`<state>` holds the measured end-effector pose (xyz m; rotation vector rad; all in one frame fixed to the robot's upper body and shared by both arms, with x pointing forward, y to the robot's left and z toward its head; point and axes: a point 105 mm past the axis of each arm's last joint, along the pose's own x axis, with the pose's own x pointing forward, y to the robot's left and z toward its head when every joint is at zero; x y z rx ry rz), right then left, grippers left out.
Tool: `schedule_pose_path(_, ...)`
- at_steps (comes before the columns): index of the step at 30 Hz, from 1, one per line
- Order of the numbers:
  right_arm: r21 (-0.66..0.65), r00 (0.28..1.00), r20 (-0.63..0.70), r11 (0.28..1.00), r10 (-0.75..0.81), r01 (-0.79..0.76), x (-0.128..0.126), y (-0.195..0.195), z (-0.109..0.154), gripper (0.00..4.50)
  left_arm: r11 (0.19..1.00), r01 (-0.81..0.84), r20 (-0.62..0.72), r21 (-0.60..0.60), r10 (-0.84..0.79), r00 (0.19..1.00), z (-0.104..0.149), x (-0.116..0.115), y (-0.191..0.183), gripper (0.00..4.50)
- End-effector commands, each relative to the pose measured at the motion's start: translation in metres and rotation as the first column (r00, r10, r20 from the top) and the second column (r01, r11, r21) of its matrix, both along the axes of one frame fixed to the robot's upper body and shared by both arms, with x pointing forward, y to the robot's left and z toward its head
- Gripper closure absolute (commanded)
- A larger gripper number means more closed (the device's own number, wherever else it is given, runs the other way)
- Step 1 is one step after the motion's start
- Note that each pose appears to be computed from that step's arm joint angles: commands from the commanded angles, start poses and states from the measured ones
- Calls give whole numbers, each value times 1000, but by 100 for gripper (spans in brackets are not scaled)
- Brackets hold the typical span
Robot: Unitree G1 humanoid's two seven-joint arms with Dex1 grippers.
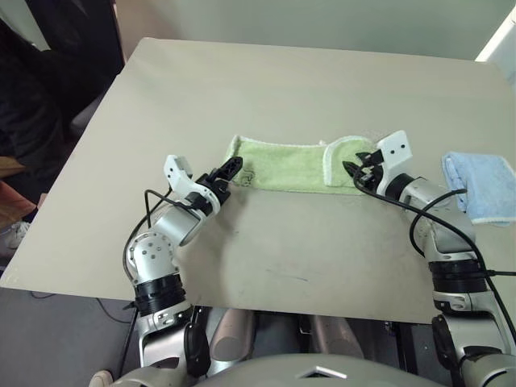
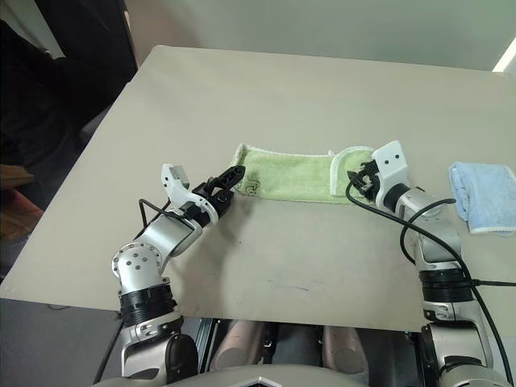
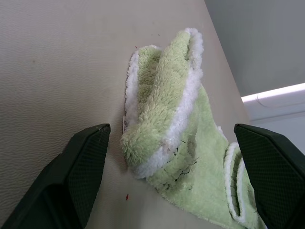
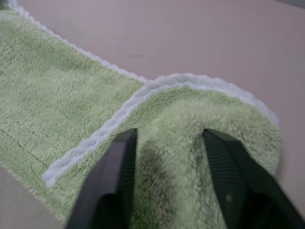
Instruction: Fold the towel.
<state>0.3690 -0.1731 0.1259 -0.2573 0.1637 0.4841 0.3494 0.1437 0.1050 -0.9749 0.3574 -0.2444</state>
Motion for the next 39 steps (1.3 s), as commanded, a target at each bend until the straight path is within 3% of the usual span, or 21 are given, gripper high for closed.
schedule_pose_path(1, -27, 995, 97, 999, -26, 29, 5, -6, 22, 78, 1000, -11, -13, -8, 10, 1000, -2, 2, -1, 0)
schedule_pose_path(10, 26, 966, 246, 997, -82, 78, 9, -16, 59, 78, 997, -28, -28, -65, 26, 999, 0, 13, -5, 0)
schedule_pose_path(16, 36, 961, 263, 996, -89, 83, 8, -17, 64, 78, 992, -46, -32, -122, 42, 999, 5, 23, -8, 0)
schedule_pose_path(19, 37, 960, 265, 996, -90, 83, 7, -17, 64, 75, 991, -39, -21, -127, 37, 999, 7, 25, -9, 60)
schedule_pose_path(25, 44, 957, 272, 995, -101, 93, 5, -19, 65, 75, 991, -32, -7, -127, 31, 999, 10, 25, -9, 285)
schedule_pose_path(30, 49, 957, 273, 995, -102, 92, 5, -17, 64, 75, 992, -20, 2, -126, 20, 1000, 12, 26, -10, 446)
schedule_pose_path(35, 53, 957, 273, 995, -99, 88, 4, -16, 64, 75, 994, -27, 72, -110, 35, 997, 28, 28, 2, 446)
schedule_pose_path(39, 52, 957, 274, 995, -100, 89, 4, -16, 64, 75, 995, -74, 174, -72, 85, 981, 57, 35, 28, 446)
